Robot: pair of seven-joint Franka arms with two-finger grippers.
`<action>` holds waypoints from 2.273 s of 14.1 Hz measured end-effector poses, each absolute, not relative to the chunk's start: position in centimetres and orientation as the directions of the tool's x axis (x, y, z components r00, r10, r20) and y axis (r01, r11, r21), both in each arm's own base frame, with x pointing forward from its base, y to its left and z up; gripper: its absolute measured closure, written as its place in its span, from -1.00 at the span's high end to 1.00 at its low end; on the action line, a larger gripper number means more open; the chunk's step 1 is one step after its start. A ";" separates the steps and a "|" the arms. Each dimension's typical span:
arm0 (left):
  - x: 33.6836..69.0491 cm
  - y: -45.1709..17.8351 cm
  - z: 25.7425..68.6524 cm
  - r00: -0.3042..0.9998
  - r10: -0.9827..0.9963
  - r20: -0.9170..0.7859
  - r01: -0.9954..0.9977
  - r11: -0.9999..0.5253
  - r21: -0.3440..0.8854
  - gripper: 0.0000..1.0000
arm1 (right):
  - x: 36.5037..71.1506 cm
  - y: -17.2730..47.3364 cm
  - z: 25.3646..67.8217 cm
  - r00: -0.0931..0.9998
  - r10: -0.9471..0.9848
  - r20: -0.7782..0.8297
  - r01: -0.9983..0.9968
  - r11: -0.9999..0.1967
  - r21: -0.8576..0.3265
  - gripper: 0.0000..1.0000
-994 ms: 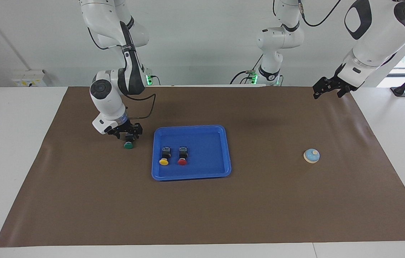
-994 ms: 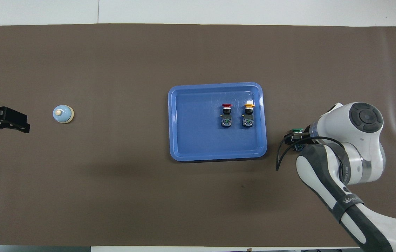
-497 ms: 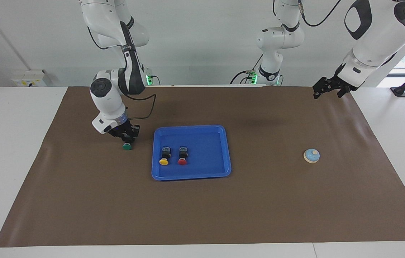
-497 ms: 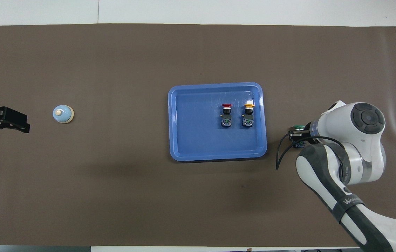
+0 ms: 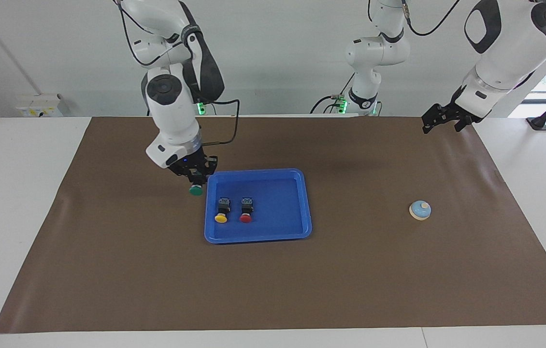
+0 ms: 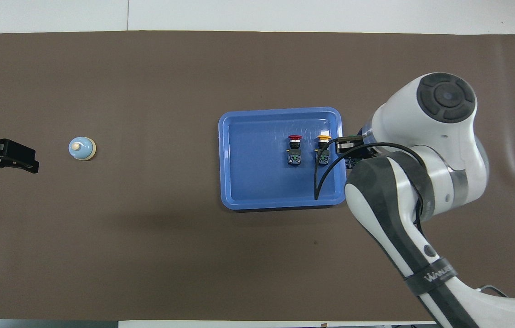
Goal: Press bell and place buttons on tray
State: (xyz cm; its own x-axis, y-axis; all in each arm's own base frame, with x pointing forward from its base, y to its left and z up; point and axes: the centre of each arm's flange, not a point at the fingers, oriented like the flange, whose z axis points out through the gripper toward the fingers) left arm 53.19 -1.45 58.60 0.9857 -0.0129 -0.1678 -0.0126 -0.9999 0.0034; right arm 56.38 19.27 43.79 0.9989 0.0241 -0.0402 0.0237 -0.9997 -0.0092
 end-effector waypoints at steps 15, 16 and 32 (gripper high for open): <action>53.2 -1.5 58.6 0.986 -0.013 -0.168 -0.013 -1.000 0.003 1.00 | 58.0 36.5 32.4 0.999 0.020 -0.036 0.020 -1.000 0.004 0.41; 53.2 -1.4 58.6 0.986 -0.013 -0.168 -0.013 -1.000 0.003 1.00 | 58.0 36.5 32.6 0.999 0.017 -0.038 0.017 -1.000 0.006 0.66; 53.2 -1.4 58.6 0.986 -0.013 -0.168 -0.013 -1.000 0.003 1.00 | 53.4 4.8 61.9 1.000 -0.004 -0.005 -0.004 -0.999 0.046 1.00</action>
